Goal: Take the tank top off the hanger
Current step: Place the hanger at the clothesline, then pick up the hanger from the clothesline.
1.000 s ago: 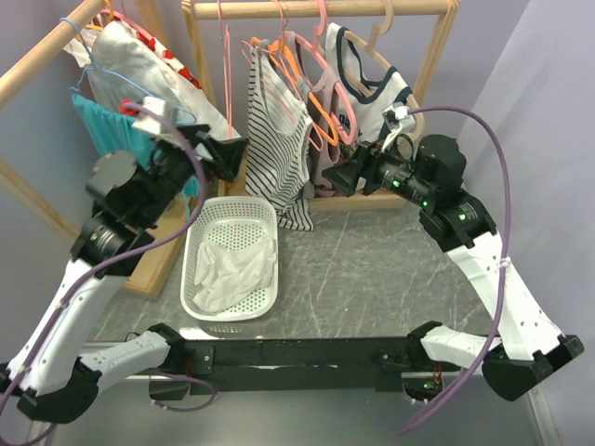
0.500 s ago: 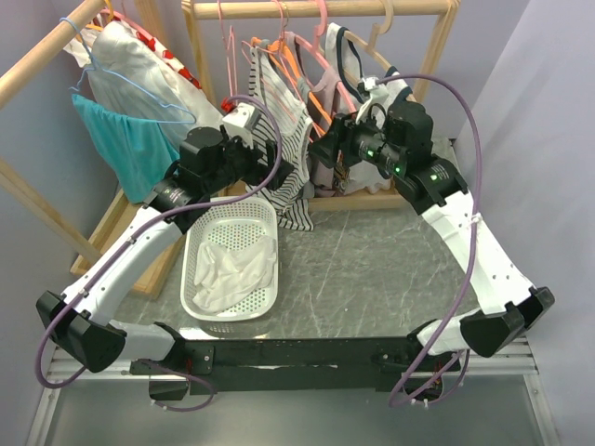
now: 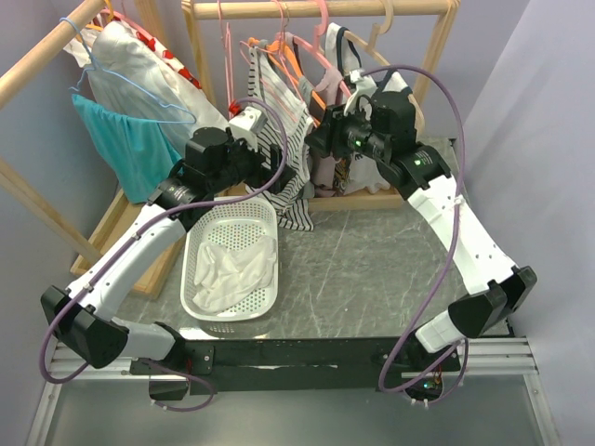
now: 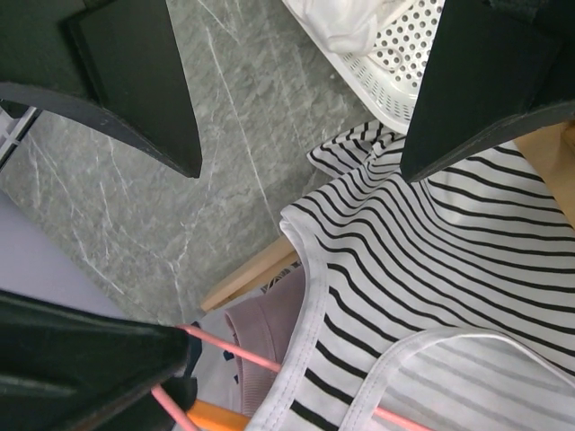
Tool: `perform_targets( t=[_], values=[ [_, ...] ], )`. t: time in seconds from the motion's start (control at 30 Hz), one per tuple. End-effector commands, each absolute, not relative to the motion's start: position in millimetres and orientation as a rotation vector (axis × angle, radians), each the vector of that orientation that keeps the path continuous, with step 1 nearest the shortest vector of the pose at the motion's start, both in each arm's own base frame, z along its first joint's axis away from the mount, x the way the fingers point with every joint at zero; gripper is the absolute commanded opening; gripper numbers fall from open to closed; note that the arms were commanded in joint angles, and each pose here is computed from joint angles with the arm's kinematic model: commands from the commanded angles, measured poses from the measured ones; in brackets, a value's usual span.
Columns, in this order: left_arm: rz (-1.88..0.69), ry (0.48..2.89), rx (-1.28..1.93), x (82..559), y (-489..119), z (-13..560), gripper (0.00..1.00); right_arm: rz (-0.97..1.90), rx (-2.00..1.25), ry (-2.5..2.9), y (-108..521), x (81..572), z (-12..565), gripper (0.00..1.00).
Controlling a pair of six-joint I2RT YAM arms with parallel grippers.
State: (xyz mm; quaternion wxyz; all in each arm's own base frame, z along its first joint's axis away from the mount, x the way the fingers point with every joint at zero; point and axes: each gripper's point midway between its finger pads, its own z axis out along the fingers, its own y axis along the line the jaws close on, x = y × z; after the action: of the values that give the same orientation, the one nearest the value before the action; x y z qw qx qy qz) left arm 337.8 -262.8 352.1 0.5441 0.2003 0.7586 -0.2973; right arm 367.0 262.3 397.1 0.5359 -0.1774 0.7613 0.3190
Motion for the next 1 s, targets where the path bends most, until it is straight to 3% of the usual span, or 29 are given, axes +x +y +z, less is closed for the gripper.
perform_targets(
  t=[0.0,0.6,0.73,0.8,0.97],
  values=[
    [-0.684,1.773,0.501,339.9,-263.2,357.0,0.99,0.798,-0.480,1.718,274.8,369.0,427.5,0.50],
    [-0.630,1.814,0.467,345.1,-255.6,346.5,1.00,0.671,-0.491,1.722,299.5,396.5,420.9,0.48],
    [-0.616,1.818,0.464,346.5,-254.0,345.1,0.99,0.595,-0.484,1.712,301.8,400.5,422.0,0.36],
    [-0.616,1.817,0.461,346.1,-253.5,345.2,0.99,0.566,-0.467,1.708,302.4,401.8,423.3,0.19],
    [-0.616,1.821,0.460,344.9,-252.8,343.9,0.99,0.534,-0.453,1.688,302.2,398.4,429.2,0.00]
  ],
)
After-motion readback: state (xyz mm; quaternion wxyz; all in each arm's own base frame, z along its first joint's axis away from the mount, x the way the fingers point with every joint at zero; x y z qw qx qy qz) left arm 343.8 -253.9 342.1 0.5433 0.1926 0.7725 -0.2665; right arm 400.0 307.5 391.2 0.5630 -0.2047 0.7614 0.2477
